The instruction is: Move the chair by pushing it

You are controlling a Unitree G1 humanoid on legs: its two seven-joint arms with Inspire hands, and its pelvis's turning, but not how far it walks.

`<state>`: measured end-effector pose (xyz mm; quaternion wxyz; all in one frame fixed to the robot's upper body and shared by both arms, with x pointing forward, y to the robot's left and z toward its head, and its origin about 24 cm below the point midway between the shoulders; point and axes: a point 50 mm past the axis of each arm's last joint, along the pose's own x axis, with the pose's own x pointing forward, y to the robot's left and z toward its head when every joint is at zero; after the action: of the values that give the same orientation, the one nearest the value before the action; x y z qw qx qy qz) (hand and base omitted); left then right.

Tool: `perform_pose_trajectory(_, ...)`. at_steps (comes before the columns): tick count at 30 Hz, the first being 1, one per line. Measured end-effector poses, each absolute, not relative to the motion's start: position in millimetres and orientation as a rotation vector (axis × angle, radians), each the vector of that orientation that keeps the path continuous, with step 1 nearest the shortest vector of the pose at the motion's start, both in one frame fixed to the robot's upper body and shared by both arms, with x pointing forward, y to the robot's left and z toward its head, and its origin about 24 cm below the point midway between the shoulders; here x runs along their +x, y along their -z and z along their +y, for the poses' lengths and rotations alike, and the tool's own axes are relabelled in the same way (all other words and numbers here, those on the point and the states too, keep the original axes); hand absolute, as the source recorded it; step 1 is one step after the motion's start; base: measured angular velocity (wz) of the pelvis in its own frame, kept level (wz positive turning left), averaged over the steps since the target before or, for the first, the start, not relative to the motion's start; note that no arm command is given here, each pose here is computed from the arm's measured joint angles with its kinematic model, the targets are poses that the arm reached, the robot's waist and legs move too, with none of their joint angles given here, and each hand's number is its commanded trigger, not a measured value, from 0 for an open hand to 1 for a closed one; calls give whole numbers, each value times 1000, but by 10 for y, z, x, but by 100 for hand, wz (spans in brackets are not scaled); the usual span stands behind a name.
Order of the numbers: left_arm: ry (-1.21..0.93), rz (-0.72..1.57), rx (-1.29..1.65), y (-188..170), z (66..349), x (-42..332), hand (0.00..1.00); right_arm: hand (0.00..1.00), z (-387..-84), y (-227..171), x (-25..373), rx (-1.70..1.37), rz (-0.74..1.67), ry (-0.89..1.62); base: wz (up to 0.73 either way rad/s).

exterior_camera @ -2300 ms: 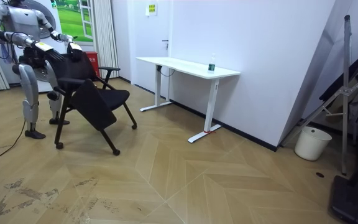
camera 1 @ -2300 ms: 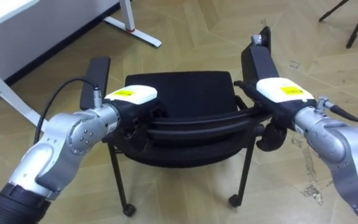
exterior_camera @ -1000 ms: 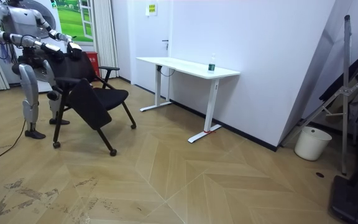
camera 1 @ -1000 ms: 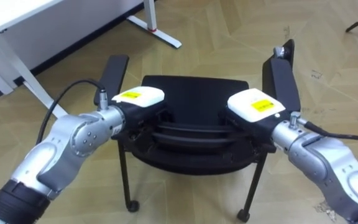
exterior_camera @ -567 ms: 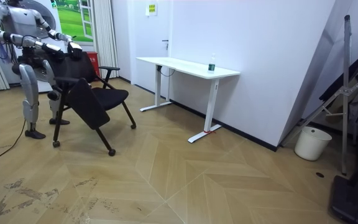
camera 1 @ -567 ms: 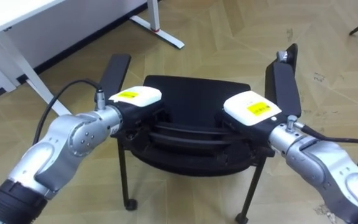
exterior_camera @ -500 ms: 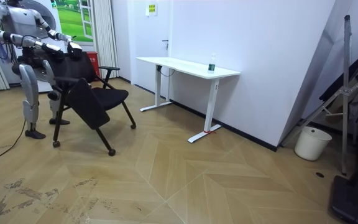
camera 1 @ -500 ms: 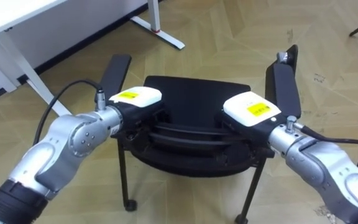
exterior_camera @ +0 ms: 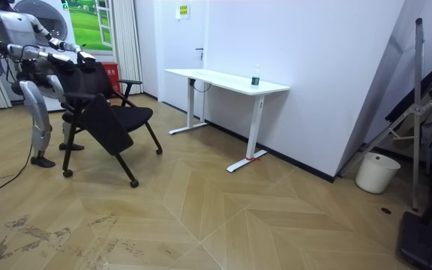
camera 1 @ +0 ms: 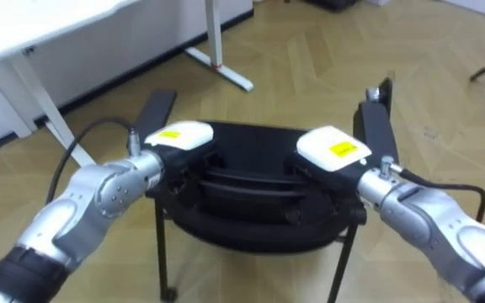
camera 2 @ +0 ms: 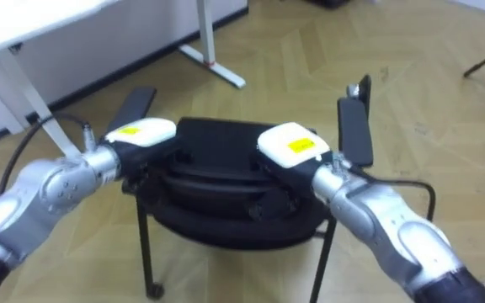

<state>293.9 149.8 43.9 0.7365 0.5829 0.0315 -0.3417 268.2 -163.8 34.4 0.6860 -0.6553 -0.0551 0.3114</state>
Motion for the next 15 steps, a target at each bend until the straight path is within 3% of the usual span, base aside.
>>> perform_pose_trajectory(7, 713, 41, 1252, -410, 1515, 2950, 100, 100, -1640, -256, 2672, -1447, -159, -641, 7)
perform_pose_trajectory(15, 698, -21, 1272, -535, 1479, 3028, 100, 100, -1693, -266, 2698, -1443, -202, -580, -14)
